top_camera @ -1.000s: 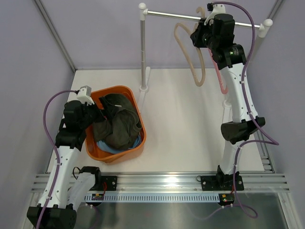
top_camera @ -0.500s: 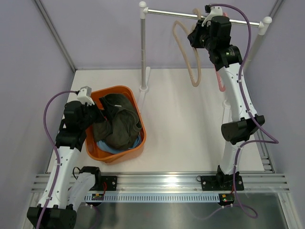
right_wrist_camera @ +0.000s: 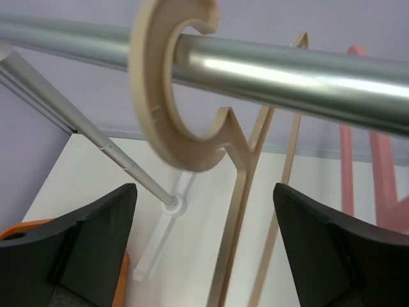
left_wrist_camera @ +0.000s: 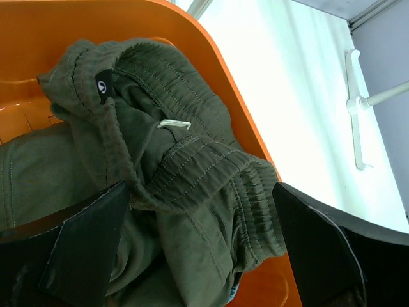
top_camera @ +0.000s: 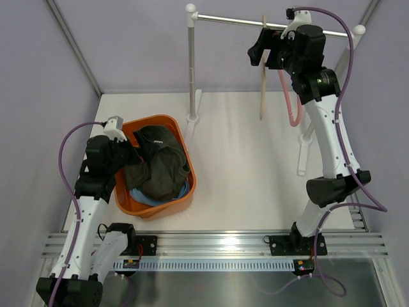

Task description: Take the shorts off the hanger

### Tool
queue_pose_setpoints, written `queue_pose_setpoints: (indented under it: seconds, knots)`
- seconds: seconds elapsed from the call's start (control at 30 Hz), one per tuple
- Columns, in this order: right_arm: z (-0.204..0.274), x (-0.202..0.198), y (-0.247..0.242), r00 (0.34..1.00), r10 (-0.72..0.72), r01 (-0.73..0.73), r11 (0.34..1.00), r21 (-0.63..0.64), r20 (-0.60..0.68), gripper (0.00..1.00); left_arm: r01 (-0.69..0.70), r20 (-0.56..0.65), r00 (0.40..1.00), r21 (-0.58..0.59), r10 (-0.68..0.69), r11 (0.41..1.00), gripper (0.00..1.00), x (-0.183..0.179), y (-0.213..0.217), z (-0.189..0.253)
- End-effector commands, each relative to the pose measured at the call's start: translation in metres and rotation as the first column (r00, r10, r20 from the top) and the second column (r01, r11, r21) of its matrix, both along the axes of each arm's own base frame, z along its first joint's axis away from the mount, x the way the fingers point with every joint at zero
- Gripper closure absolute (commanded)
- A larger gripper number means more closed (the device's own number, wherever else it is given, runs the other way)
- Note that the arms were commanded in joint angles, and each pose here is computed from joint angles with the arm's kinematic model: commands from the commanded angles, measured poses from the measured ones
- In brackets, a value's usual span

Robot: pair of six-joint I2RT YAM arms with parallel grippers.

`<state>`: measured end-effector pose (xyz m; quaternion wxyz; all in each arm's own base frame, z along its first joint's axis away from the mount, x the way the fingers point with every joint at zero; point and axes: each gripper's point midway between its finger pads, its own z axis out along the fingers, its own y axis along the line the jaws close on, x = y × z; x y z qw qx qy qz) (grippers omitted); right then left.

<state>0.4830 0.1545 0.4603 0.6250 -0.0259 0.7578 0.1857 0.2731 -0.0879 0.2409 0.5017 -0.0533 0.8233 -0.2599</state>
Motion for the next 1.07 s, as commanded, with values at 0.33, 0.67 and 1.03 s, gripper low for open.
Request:
queue_pose_setpoints:
  seconds: [0.33,0.67,1.03]
  knots:
    - [0.03,-0.156,-0.028,0.99,0.054,-0.071,0.99,0.126,0.131,0.01,0.031,0.056,0.998,0.028,-0.032,0.999,0.01,-0.011,-0.001,0.005]
    - [-0.079,-0.242,-0.061,0.997,-0.018,0.004,0.982,0.188,0.071,0.0,0.059,0.058,0.996,0.051,-0.062,0.997,0.01,-0.015,-0.011,0.004]
    - [-0.104,-0.245,-0.06,0.999,-0.012,0.004,0.983,0.185,0.039,0.0,0.06,0.057,0.996,0.054,-0.063,0.997,0.01,-0.016,-0.011,0.003]
